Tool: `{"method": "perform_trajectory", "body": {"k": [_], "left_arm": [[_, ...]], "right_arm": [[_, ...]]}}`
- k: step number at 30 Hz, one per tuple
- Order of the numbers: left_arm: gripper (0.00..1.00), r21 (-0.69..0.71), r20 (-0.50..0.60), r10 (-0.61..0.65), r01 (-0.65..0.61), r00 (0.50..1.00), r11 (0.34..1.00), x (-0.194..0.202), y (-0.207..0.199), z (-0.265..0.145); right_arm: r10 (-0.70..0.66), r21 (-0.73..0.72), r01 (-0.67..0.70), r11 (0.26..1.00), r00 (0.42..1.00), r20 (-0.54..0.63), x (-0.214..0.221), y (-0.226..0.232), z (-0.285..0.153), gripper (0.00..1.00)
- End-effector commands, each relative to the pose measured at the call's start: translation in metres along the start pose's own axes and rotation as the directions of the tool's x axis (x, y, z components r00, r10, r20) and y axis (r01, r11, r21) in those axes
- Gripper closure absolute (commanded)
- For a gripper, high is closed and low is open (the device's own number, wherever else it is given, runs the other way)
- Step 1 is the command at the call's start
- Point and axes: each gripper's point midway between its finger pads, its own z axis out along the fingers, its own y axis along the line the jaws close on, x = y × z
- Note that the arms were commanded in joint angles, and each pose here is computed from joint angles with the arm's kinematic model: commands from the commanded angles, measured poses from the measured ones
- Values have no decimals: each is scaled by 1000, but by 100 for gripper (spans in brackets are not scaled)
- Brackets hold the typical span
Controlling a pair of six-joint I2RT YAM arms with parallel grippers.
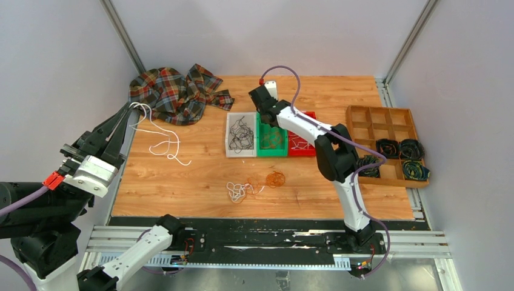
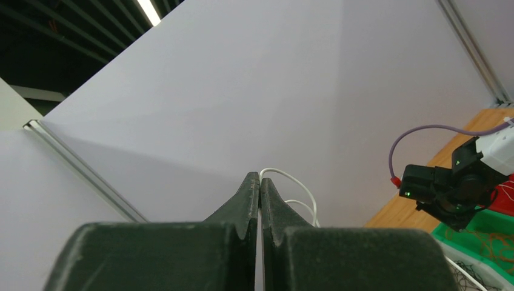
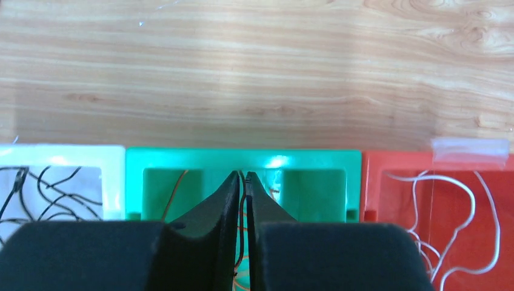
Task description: Untangle the cables
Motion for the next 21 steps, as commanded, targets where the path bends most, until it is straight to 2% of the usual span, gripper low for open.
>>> {"method": "perform_trajectory", "body": {"k": [1, 8, 14, 21], "left_arm": [[98, -31, 31, 7, -6, 1000, 1000, -10, 9, -5], [97, 2, 11, -5, 5, 1000, 1000, -3, 0, -2], [97, 45, -6, -37, 37, 999, 998, 7, -15, 1], [98, 120, -68, -62, 69, 996, 990, 31, -40, 6]], "right_arm": [[-15, 5, 16, 1000, 999, -49, 4, -7, 14, 90], [-11, -44, 10, 999, 1000, -15, -16, -7, -5, 74], [32, -60, -29, 998, 998, 46, -35, -22, -38, 55], [138, -183, -100, 978, 969, 204, -76, -35, -107, 51]]}}
